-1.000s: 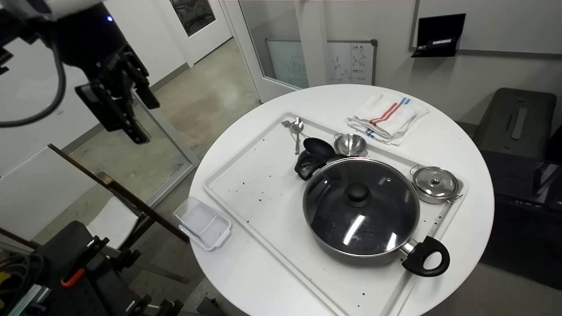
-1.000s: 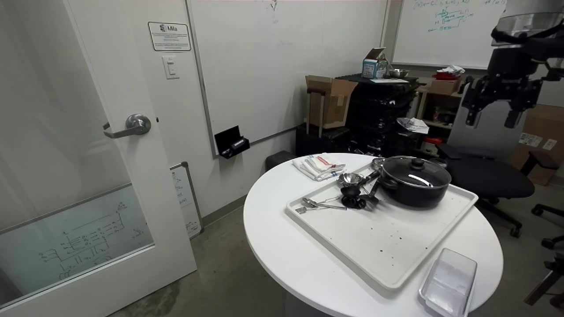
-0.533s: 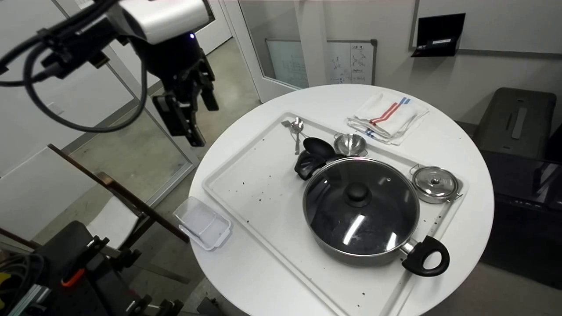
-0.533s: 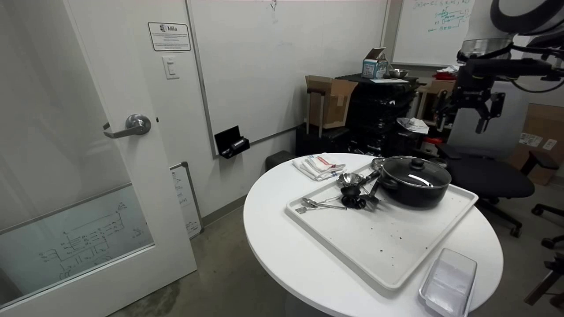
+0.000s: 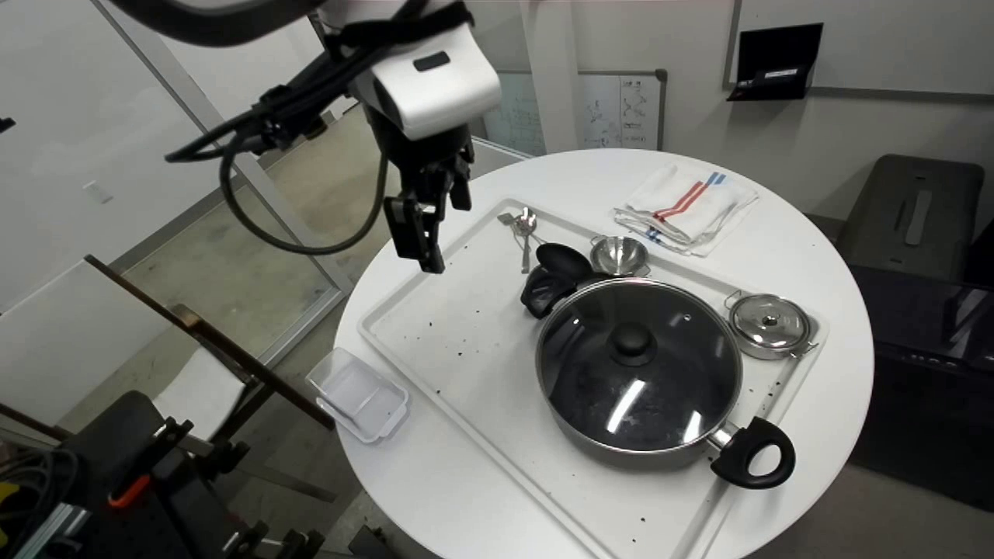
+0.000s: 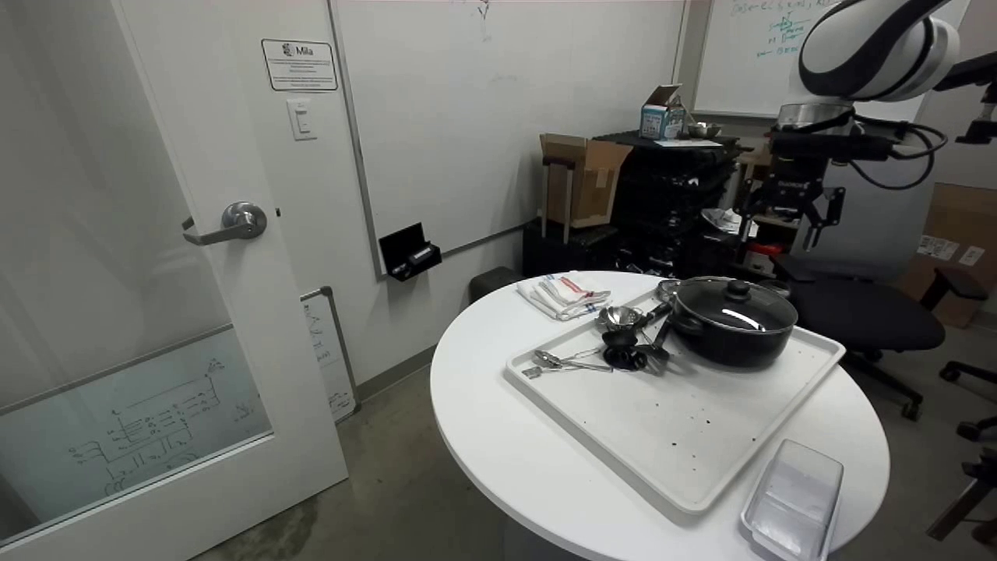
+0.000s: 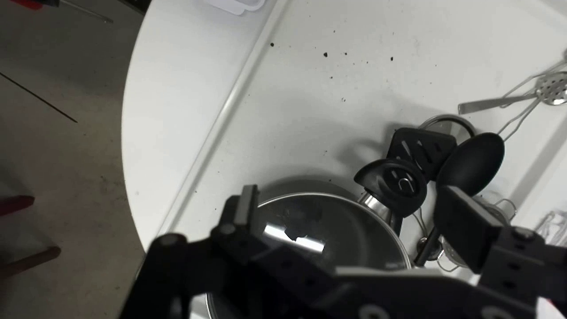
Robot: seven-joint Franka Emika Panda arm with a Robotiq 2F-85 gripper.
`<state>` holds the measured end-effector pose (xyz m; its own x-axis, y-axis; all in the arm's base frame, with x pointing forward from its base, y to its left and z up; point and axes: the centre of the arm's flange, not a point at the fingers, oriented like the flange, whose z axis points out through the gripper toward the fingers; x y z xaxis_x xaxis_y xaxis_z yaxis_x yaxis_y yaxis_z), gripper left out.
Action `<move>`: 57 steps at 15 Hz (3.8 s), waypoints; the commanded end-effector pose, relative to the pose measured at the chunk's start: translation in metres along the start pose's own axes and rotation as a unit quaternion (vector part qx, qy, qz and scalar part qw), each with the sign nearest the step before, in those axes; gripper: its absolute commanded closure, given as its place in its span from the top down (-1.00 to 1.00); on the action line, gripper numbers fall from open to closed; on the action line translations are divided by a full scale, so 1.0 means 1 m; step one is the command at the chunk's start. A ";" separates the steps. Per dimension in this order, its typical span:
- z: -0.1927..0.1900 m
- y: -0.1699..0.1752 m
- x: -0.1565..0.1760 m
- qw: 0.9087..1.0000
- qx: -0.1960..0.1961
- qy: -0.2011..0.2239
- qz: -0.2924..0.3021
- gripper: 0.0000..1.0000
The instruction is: Remove the glass lid from the black pot.
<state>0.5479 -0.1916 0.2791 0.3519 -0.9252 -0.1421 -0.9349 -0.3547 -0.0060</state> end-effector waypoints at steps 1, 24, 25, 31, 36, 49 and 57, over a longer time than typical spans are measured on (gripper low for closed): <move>0.017 -0.018 0.039 0.999 0.003 -0.002 0.047 1.00; 0.130 -0.031 0.188 0.956 -0.009 0.124 0.266 1.00; 0.134 -0.032 0.188 0.955 -0.010 0.124 0.267 1.00; 0.148 -0.033 0.192 0.955 -0.015 0.123 0.271 0.37; 0.139 -0.032 0.194 0.955 -0.013 0.126 0.269 -0.35; 0.103 -0.015 0.152 0.968 0.031 0.130 0.215 -0.50; 0.087 -0.024 0.109 0.984 0.038 0.111 0.136 -0.50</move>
<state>0.6187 -0.2942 0.1550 0.0062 -0.9965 0.0837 -0.9980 -0.0113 -0.0616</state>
